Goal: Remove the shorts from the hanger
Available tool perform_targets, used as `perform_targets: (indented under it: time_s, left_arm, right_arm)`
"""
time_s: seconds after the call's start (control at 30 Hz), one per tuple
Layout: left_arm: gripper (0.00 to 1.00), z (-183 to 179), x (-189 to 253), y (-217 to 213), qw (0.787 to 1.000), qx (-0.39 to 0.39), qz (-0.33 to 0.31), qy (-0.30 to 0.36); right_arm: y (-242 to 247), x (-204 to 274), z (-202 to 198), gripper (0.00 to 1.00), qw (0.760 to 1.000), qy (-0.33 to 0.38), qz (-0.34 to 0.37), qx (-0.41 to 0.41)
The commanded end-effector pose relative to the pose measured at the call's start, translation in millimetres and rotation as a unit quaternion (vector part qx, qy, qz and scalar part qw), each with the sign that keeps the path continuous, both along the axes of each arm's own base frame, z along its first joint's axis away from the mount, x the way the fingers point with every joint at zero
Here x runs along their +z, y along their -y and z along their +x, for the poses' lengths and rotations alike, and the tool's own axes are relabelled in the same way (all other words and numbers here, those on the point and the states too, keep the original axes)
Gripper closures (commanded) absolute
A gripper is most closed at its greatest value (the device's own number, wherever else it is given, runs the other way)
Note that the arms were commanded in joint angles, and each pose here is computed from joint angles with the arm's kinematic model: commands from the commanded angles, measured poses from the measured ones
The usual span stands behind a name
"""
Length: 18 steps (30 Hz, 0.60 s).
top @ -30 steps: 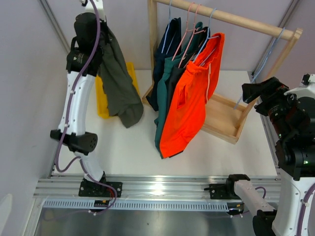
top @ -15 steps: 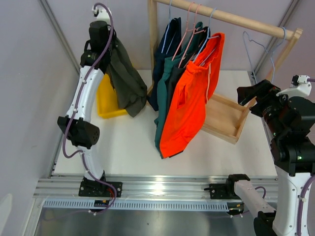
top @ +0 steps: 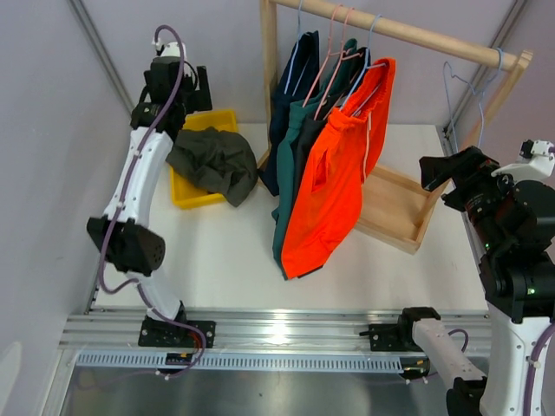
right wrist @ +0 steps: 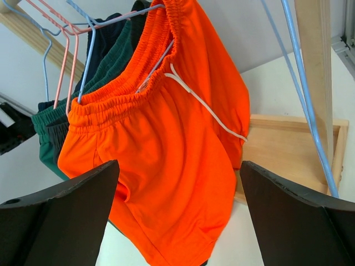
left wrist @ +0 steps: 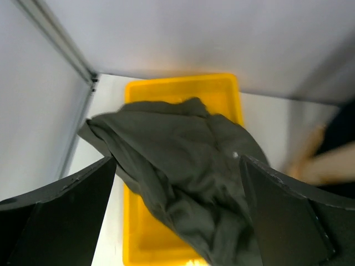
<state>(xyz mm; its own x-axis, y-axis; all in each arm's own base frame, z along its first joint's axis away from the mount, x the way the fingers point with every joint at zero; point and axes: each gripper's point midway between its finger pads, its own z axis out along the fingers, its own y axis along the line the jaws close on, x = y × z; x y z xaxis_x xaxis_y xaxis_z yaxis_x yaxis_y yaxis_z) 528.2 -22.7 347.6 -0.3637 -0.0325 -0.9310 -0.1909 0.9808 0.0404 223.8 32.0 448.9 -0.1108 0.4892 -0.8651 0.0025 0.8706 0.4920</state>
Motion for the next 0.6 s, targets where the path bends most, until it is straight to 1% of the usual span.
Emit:
perform_targets:
  time_s: [0.0, 0.03, 0.07, 0.1, 0.13, 0.17, 0.2, 0.23, 0.27, 0.3, 0.37, 0.4, 0.43, 0.5, 0.53, 0.57]
  left_arm:
    - [0.01, -80, 91, 53, 0.99, -0.103, -0.054, 0.078]
    - [0.01, -89, 82, 62, 0.989, -0.119, -0.056, 0.066]
    - [0.01, -101, 70, 76, 0.988, -0.136, -0.059, 0.053]
    - [0.01, -124, 94, 77, 0.983, -0.145, -0.066, 0.09]
    - [0.0, -133, 78, 84, 0.983, -0.153, -0.07, 0.078]
    - [0.01, -154, 84, 91, 0.977, -0.173, -0.079, 0.1]
    - [0.01, -161, 70, 95, 0.976, -0.18, -0.083, 0.092]
    - [0.01, -170, 71, 98, 0.973, -0.187, -0.089, 0.1]
    - [0.01, -179, 71, 104, 0.97, -0.197, -0.093, 0.104]
    - [0.01, -187, 57, 102, 0.971, -0.197, -0.093, 0.094]
    - [0.01, -196, 51, 105, 0.97, -0.201, -0.1, 0.09]
    - [0.01, -199, 35, 106, 0.971, -0.204, -0.099, 0.074]
    - [0.01, -205, 36, 104, 0.97, -0.206, -0.101, 0.076]
    - [0.01, -211, 22, 104, 0.971, -0.207, -0.103, 0.065]
    - [0.0, -219, 29, 103, 0.968, -0.212, -0.107, 0.078]
    - [0.01, -222, 25, 102, 0.967, -0.216, -0.109, 0.078]
  right_arm:
    - [-13, 15, -3, 0.01, 0.999, 0.024, 0.019, 0.031]
    - [-20, 18, -3, 0.01, 0.998, 0.03, 0.022, 0.052]
    - [-31, 31, -1, 0.0, 0.994, 0.058, 0.026, 0.084]
    - [-51, 31, 1, 0.01, 0.987, 0.057, 0.034, 0.143]
    - [-61, 43, 4, 0.01, 0.982, 0.074, 0.05, 0.167]
    - [-68, 46, 7, 0.01, 0.978, 0.075, 0.06, 0.188]
    - [-73, 47, 13, 0.01, 0.975, 0.072, 0.068, 0.201]
    - [-80, 51, 24, 0.01, 0.97, 0.07, 0.081, 0.216]
    - [-83, 53, 30, 0.01, 0.969, 0.071, 0.086, 0.222]
    - [-89, 55, 34, 0.01, 0.966, 0.073, 0.087, 0.231]
    - [-95, 59, 56, 0.01, 0.966, 0.073, 0.088, 0.23]
    - [-104, 60, 61, 0.01, 0.964, 0.072, 0.087, 0.242]
    - [-108, 60, 79, 0.01, 0.966, 0.066, 0.084, 0.235]
    - [-118, 59, 94, 0.01, 0.966, 0.064, 0.076, 0.24]
    - [-119, 66, 102, 0.01, 0.966, 0.072, 0.072, 0.238]
    - [-121, 57, 121, 0.0, 0.969, 0.06, 0.07, 0.228]
